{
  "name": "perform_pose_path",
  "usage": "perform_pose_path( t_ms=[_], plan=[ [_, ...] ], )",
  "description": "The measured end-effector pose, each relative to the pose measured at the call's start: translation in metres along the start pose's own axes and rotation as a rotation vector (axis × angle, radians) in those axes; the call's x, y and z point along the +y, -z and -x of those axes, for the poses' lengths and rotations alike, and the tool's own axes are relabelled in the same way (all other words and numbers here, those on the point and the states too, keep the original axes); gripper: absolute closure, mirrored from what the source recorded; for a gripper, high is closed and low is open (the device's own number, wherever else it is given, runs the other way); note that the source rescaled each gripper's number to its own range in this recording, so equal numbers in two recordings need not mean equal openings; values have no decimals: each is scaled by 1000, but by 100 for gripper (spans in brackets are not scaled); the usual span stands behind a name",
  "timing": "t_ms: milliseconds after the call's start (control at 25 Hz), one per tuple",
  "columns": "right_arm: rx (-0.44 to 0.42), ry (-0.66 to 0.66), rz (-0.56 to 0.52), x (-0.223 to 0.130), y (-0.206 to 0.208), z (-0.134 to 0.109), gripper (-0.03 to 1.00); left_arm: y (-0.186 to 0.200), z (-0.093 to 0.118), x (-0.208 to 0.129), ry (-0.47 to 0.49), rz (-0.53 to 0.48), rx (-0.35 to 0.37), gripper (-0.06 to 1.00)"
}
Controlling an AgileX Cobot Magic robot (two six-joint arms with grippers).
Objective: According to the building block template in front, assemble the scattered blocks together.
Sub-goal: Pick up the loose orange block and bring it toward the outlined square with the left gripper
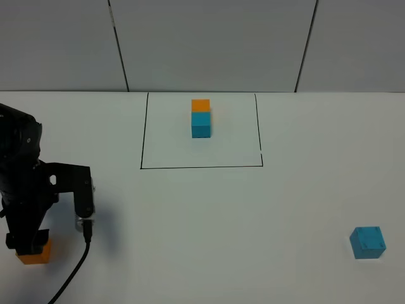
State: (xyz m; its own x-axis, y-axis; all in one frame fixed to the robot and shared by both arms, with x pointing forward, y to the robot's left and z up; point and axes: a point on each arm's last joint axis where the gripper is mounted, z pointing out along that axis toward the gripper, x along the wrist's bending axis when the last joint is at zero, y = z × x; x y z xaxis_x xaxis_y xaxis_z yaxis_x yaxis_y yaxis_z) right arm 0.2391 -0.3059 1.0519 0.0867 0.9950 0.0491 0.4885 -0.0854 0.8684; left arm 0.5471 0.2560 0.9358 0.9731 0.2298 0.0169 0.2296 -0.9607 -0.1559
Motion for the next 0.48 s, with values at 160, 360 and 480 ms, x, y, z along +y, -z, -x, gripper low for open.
perform_pose_path(
  t_ms=[160, 360, 480],
  plan=[
    [0, 0, 0, 0, 0, 0, 97, -3, 3, -1, -52, -6, -12, 10],
    [0, 0, 0, 0, 0, 0, 97, -3, 1, 0, -54, 21, 0, 10],
    [0, 0, 0, 0, 0, 0, 97, -4, -1, -1, -29, 79, -6, 10]
  ],
)
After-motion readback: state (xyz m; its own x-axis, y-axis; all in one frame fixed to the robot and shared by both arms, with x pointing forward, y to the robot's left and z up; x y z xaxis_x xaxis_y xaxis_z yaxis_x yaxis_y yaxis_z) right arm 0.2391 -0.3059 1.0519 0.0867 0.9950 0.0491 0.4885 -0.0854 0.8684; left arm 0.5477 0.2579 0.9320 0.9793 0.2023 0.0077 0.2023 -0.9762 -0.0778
